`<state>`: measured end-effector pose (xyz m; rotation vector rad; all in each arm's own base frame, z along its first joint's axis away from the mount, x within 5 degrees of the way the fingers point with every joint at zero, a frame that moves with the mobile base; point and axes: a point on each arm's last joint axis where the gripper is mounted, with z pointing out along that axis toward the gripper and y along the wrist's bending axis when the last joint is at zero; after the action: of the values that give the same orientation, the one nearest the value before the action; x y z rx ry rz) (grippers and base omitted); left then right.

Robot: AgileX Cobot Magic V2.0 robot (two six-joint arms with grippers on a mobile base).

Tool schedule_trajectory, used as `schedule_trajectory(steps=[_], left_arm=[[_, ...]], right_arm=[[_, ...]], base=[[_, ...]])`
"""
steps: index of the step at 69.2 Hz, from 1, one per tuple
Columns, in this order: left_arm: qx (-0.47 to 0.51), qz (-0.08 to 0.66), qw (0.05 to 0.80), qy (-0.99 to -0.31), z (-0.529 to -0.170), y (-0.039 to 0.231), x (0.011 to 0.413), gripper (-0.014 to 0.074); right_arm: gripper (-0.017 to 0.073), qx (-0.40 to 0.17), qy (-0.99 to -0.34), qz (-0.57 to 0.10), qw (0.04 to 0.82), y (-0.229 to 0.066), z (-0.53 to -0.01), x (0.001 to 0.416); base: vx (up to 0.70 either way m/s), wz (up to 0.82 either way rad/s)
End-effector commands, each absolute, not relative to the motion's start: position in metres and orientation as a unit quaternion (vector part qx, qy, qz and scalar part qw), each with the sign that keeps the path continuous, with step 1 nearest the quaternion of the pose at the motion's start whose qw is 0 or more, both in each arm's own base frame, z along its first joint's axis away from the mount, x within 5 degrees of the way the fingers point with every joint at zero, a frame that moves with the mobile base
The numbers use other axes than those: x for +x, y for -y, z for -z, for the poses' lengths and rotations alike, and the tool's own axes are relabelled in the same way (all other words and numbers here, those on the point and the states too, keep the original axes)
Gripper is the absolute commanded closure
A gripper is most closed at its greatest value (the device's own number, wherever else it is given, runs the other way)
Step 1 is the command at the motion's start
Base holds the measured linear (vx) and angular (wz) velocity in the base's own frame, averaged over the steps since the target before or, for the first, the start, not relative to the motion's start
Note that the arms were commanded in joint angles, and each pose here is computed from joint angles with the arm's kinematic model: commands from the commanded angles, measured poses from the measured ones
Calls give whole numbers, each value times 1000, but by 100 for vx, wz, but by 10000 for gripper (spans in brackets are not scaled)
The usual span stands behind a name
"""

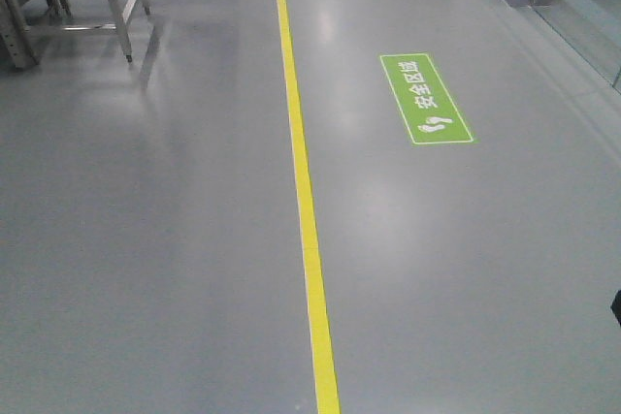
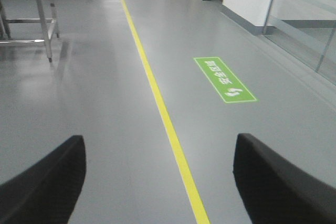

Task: Move and align brake pads A on conveyor
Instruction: 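Drive along the yellow floor line toward the steel table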

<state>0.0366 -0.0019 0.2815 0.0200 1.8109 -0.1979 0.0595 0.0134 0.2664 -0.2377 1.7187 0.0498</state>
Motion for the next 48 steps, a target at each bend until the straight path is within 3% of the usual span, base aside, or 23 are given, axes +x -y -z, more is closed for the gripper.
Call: schedule_trajectory(steps=[1,48], left_arm=[[12,97,644,-758,-295,3,38,34],[12,97,644,-758,-295,3,38,34]], right_arm=[[86,-97,-731,-14,675,-12,-280,61],[86,-97,-731,-14,675,-12,-280,61]], base=[[62,27],[69,3]])
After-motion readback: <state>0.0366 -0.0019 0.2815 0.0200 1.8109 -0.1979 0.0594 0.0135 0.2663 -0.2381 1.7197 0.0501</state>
